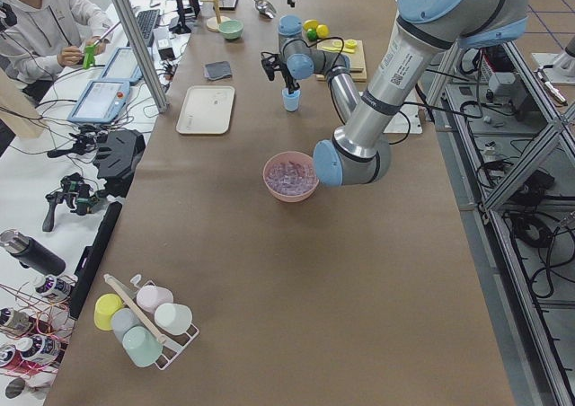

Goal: Put ice and cherries in cup
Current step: 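Carry ice to the cup with left gripper while right arm reaches for cherries, then release ice into the cup with left gripper while right gripper lowers onto cherries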

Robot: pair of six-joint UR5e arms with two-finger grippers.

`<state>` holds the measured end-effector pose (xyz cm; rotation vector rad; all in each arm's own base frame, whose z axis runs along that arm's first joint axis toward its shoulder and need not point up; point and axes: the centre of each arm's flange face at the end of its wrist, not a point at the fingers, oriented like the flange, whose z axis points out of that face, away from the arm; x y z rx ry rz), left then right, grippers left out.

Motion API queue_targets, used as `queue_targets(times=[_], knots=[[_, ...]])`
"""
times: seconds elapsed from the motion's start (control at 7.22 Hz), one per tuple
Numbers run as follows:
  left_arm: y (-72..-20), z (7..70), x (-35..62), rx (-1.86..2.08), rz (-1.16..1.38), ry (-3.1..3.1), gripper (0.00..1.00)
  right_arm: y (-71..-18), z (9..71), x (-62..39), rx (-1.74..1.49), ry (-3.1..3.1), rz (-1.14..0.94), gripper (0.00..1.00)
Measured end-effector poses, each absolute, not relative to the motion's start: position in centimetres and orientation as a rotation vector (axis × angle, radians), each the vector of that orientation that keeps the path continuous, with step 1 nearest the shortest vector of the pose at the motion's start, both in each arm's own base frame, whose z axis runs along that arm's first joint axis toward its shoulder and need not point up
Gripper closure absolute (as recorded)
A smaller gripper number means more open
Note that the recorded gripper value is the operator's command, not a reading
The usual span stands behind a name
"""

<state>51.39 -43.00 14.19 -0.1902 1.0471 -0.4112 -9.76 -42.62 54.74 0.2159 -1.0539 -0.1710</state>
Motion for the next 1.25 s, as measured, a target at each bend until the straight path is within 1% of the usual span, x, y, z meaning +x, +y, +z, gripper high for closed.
queue_targets(times=[0.28, 0.42, 0.55, 0.69, 0.83, 1.25], knots=[[-43.2, 13.4, 54.3, -0.184, -0.405, 1.064, 1.00, -43.2, 53.2, -13.8, 0.213, -1.025, -0.184, 0.00], [-42.7, 13.1, 55.4, -0.185, -0.398, 1.075, 0.95, -43.2, 53.0, -15.5, 0.210, -1.009, -0.193, 0.00], [-42.3, 12.7, 56.3, -0.180, -0.398, 1.080, 0.37, -43.0, 53.0, -16.8, 0.212, -0.989, -0.206, 0.00], [-42.0, 12.5, 56.9, -0.169, -0.400, 1.086, 0.18, -43.0, 53.0, -18.3, 0.222, -0.966, -0.220, 0.03], [-41.9, 12.3, 57.2, -0.161, -0.399, 1.093, 0.13, -43.2, 52.7, -19.8, 0.232, -0.947, -0.231, 0.13], [-41.8, 11.6, 57.2, -0.154, -0.399, 1.104, 0.13, -43.8, 51.6, -24.2, 0.248, -0.916, -0.236, 0.17]])
